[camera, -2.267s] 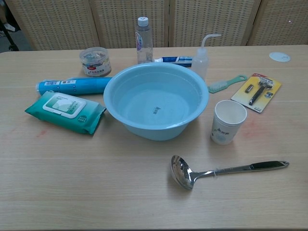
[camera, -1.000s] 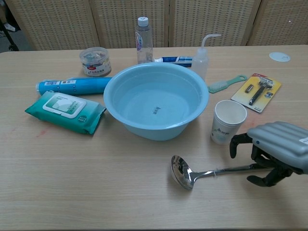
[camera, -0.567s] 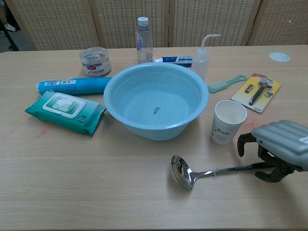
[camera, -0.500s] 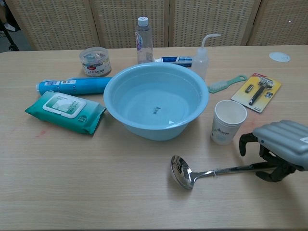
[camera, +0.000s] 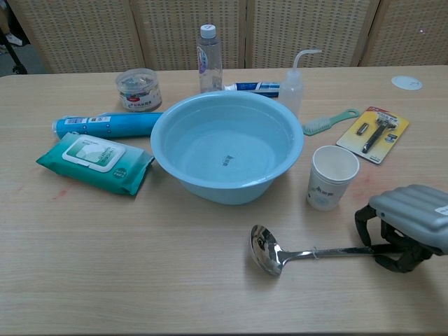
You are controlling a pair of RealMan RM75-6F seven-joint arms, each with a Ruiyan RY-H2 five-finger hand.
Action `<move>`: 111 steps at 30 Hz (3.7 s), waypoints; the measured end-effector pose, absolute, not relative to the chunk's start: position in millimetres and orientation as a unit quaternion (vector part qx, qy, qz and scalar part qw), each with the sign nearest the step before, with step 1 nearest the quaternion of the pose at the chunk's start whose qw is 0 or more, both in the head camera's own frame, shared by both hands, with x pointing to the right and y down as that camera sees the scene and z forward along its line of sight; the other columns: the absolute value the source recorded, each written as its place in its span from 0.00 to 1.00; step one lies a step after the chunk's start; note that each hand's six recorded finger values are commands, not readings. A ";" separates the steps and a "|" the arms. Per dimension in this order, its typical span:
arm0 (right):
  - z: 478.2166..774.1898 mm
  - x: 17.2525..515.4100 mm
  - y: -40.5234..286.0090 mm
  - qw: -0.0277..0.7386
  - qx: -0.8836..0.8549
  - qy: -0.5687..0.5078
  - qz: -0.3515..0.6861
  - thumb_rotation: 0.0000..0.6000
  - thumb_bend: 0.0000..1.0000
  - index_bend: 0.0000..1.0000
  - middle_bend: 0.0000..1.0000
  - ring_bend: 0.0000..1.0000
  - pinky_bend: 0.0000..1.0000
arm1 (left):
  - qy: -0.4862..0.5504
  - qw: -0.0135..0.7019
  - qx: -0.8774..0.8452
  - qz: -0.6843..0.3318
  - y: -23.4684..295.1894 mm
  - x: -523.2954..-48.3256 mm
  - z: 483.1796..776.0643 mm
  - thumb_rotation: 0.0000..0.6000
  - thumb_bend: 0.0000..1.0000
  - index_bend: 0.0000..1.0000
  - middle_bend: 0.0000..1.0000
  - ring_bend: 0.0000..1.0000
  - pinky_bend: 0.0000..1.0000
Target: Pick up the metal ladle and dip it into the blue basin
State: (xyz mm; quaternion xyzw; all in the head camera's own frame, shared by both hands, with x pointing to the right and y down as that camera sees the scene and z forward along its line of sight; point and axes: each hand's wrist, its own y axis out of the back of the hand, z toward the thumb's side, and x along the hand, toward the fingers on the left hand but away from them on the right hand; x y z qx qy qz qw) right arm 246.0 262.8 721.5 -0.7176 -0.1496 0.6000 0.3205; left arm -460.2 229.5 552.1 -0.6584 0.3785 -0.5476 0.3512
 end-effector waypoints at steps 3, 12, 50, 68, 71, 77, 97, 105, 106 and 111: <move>723.0 249.0 262.9 0.324 -0.713 -0.146 0.604 1.00 0.50 0.65 0.94 0.89 1.00 | 0.378 0.351 -0.658 -0.548 229.3 -460.4 552.5 1.00 0.00 0.00 0.00 0.00 0.00; 713.4 252.0 258.9 0.326 -0.719 -0.154 0.594 1.00 0.77 0.74 0.94 0.89 1.00 | 0.375 0.350 -0.659 -0.549 229.7 -459.6 553.8 1.00 0.00 0.00 0.00 0.00 0.00; 597.0 206.0 147.2 0.411 -0.708 -0.247 0.518 1.00 0.96 0.80 0.94 0.89 1.00 | 0.376 0.349 -0.661 -0.547 229.8 -459.0 553.1 1.00 0.00 0.00 0.00 0.00 0.00; 629.9 155.4 47.5 0.469 -0.574 -0.283 0.609 1.00 0.98 0.80 0.94 0.89 1.00 | 0.381 0.335 -0.660 -0.554 223.6 -465.0 557.0 1.00 0.00 0.00 0.00 0.00 0.00; 637.5 151.5 46.6 0.483 -0.557 -0.280 0.614 1.00 0.99 0.80 0.94 0.89 1.00 | 0.382 0.334 -0.660 -0.554 222.9 -465.7 557.2 1.00 0.00 0.00 0.00 0.00 0.00; 653.5 143.5 52.3 0.501 -0.539 -0.276 0.619 1.00 1.00 0.80 0.94 0.89 1.00 | 0.383 0.330 -0.658 -0.558 221.1 -468.0 558.7 1.00 0.00 0.00 0.00 0.00 0.00; 706.0 134.8 57.8 0.611 -0.454 -0.208 0.615 1.00 1.00 0.80 0.95 0.89 1.00 | 0.381 0.325 -0.655 -0.567 215.5 -469.4 565.7 1.00 0.00 0.00 0.00 0.00 0.00; 715.2 128.5 72.4 0.636 -0.454 -0.166 0.601 1.00 1.00 0.80 0.95 0.89 1.00 | 0.382 0.325 -0.654 -0.567 215.6 -469.8 565.4 1.00 0.00 0.00 0.00 0.00 0.00; 715.3 128.1 74.2 0.638 -0.454 -0.161 0.600 1.00 1.00 0.80 0.95 0.89 1.00 | 0.382 0.325 -0.654 -0.567 215.7 -469.7 565.2 1.00 0.00 0.00 0.00 0.00 0.00; 715.2 128.4 85.7 0.651 -0.453 -0.136 0.594 1.00 1.00 0.80 0.95 0.89 1.00 | 0.385 0.327 -0.653 -0.565 216.2 -469.8 563.1 1.00 0.00 0.00 0.00 0.00 0.00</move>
